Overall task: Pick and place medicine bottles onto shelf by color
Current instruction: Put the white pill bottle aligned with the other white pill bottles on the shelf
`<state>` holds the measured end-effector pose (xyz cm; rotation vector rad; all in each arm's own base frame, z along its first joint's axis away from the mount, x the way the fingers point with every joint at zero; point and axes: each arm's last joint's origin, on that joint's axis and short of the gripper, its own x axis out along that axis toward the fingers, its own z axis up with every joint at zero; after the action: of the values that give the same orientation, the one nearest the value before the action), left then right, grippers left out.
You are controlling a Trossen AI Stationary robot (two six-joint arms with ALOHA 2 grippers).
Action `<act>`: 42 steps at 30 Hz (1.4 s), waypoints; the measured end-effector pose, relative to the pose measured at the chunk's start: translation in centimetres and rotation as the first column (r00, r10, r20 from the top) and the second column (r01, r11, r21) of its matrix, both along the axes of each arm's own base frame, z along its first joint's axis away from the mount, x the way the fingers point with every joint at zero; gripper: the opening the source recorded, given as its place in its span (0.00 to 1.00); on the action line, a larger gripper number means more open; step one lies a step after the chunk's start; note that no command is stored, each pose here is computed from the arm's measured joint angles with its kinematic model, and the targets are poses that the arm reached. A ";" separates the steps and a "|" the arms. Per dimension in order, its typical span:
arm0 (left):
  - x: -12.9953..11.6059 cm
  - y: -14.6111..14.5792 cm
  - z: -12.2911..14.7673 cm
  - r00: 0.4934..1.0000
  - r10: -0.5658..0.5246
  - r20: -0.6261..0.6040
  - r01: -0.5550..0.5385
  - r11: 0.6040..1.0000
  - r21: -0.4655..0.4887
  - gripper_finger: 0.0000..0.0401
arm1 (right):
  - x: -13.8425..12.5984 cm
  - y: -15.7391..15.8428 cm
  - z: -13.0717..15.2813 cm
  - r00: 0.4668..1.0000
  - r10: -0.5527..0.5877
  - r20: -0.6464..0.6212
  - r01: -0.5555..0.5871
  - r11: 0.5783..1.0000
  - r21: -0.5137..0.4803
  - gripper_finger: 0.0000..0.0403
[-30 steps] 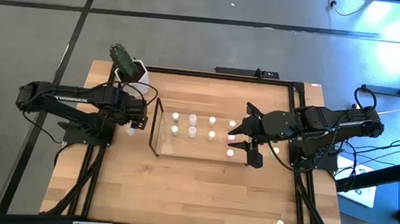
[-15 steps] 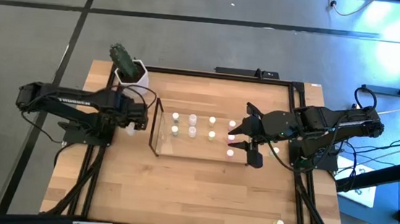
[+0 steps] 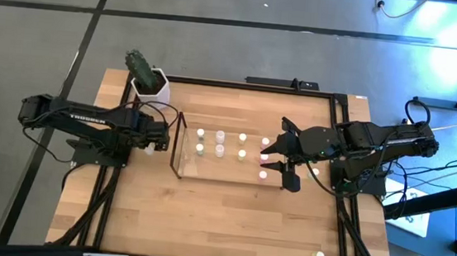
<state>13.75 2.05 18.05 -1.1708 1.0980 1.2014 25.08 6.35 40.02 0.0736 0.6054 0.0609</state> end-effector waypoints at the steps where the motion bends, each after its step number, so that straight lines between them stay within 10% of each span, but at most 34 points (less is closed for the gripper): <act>1: 0.0 0.0 0.0 1.000 0.000 0.000 0.000 1.000 0.001 0.79 | 0.0 0.0 0.0 1.000 0.000 0.000 0.000 1.000 0.000 0.44; 42: 0.0 -0.2 0.0 0.998 0.065 0.002 -0.065 0.998 -0.002 0.55 | 0.0 0.0 0.0 1.000 0.000 0.000 0.000 1.000 0.000 0.44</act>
<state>13.72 1.82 18.03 -1.2168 1.0665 1.2498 25.07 6.36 40.02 0.0734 0.6057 0.0609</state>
